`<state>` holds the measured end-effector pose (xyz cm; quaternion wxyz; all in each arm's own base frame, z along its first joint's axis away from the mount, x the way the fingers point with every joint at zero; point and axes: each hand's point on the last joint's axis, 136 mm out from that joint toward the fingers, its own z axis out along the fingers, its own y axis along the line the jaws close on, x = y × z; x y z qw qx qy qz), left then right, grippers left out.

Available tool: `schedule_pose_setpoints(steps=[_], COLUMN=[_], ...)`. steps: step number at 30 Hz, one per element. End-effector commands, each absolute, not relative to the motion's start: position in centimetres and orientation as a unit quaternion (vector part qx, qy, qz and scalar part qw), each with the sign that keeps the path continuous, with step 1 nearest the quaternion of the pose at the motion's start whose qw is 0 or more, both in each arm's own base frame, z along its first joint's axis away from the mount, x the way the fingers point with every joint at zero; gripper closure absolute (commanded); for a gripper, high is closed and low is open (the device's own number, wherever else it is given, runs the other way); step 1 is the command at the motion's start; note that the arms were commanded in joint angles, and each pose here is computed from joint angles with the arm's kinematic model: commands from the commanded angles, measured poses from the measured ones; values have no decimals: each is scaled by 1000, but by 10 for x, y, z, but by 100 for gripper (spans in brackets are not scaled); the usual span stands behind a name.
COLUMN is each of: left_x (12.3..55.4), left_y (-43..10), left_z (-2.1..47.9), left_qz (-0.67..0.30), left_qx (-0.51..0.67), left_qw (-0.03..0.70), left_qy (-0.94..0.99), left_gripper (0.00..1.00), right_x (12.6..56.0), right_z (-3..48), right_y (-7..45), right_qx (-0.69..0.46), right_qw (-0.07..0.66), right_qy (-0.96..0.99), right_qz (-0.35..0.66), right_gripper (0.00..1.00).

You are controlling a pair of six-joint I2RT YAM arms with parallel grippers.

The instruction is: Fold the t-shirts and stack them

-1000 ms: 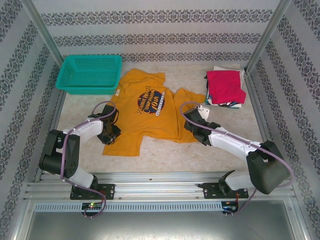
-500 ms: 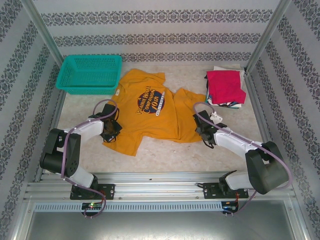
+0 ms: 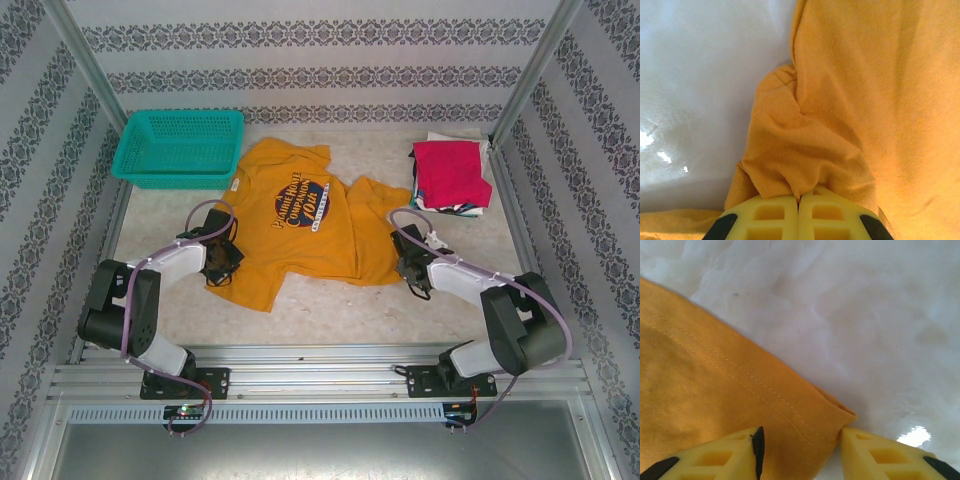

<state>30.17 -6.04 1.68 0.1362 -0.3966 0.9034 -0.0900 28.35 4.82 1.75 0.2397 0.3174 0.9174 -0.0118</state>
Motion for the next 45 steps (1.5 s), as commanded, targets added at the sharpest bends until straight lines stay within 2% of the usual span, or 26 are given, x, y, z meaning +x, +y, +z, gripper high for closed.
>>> schedule_pose_setpoints(steps=[1, 3, 7, 8, 18, 24, 31, 35, 39, 42, 45], left_x=[278, 278, 278, 278, 285, 298, 305, 310, 318, 326, 333], left_y=[-53, -53, -53, -52, -34, -18, -8, -8, -11, -12, -13], left_z=[2, 3, 6, 6, 39, 85, 161, 187, 193, 223, 272], left_qz=[-60, -62, -67, -66, -63, -48, -60, -76, -79, -80, -97], left_qx=[-398, -399, -400, -401, -410, -401, -377, -363, -351, -323, -289], left_qw=[110, 112, 116, 117, 183, 256, 346, 385, 388, 417, 483], left_qy=[909, 908, 907, 906, 891, 878, 857, 845, 849, 846, 821], left_gripper=[100, 100, 100, 100, 100, 100, 100, 100, 100, 100, 100], right_x=[295, 297, 300, 300, 305, 298, 269, 266, 273, 276, 272], right_z=[23, 22, 21, 22, 100, 156, 231, 243, 238, 266, 312], right_y=[56, 58, 62, 61, 32, 24, 17, 29, 41, 41, 36], right_qx=[298, 285, 274, 276, 284, 278, 279, 258, 241, 230, 211], right_qw=[237, 229, 214, 217, 369, 445, 544, 547, 531, 564, 611], right_qy=[925, 931, 938, 936, 885, 850, 788, 788, 803, 782, 751], right_qz=[2, 8, 19, 20, 23, 47, 79, 114, 125, 133, 135], right_gripper=[54, 57, 95, 100, 100, 100, 100, 100, 100, 100, 100])
